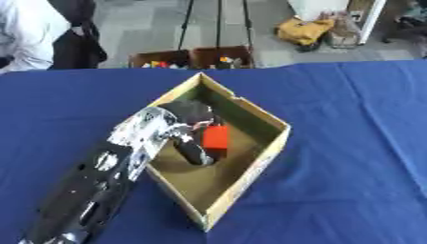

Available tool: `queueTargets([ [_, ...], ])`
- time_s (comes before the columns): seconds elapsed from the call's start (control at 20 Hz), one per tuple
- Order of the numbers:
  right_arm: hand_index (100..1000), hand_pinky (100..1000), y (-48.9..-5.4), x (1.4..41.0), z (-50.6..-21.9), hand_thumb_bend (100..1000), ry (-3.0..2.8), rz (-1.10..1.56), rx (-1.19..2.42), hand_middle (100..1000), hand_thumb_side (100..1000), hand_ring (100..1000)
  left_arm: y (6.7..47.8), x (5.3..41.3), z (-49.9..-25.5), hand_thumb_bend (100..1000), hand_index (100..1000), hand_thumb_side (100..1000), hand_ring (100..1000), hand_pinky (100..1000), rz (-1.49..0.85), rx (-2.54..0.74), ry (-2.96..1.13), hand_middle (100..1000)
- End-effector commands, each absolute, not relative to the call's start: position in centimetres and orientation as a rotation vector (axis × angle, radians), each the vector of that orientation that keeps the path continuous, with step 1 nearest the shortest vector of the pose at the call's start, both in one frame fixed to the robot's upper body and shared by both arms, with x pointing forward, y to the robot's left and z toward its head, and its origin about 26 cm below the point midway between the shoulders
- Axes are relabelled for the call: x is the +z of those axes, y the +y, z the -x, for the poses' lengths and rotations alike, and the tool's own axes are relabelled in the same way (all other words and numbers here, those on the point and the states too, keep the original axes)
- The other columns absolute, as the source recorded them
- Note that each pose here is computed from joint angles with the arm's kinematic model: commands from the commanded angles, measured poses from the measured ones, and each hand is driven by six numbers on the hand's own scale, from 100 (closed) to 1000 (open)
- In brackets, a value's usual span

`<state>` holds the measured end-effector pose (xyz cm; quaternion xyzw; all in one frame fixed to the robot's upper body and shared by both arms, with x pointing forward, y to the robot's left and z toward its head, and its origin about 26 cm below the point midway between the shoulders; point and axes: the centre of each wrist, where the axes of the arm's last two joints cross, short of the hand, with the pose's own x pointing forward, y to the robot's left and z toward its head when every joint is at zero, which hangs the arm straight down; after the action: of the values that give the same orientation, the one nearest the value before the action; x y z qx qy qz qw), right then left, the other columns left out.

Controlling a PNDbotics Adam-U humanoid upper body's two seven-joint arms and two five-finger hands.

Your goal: Pick up objects on the table and place them in the box.

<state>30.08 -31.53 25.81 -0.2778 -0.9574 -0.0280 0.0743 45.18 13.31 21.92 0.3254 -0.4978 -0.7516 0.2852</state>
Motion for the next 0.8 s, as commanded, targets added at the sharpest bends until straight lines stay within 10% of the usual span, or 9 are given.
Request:
queueTargets([
  [0.05, 799, 773, -31.5, 26.6, -29.7, 100, -2.906, 0.833, -0.088, 772, 742, 718, 13.5, 21.6, -45.4, 100, 944, 408, 756, 639, -0.865, -2.061, -1.284, 796],
  [0.45, 798, 774, -31.5, 26.5, -29.7, 100, -2.900, 0.835, -0.090, 772, 741, 718, 13.9, 23.3, -45.0, 759, 1000, 803, 958, 895, -0.934, -2.067, -1.293, 978],
  [0.8, 798, 774, -31.6, 26.4, -29.7, 100, -2.896, 0.842, -0.090, 772, 741, 718, 14.8, 26.8, -43.7, 920, 1000, 966, 943, 870, -1.057, -1.969, -1.384, 953],
])
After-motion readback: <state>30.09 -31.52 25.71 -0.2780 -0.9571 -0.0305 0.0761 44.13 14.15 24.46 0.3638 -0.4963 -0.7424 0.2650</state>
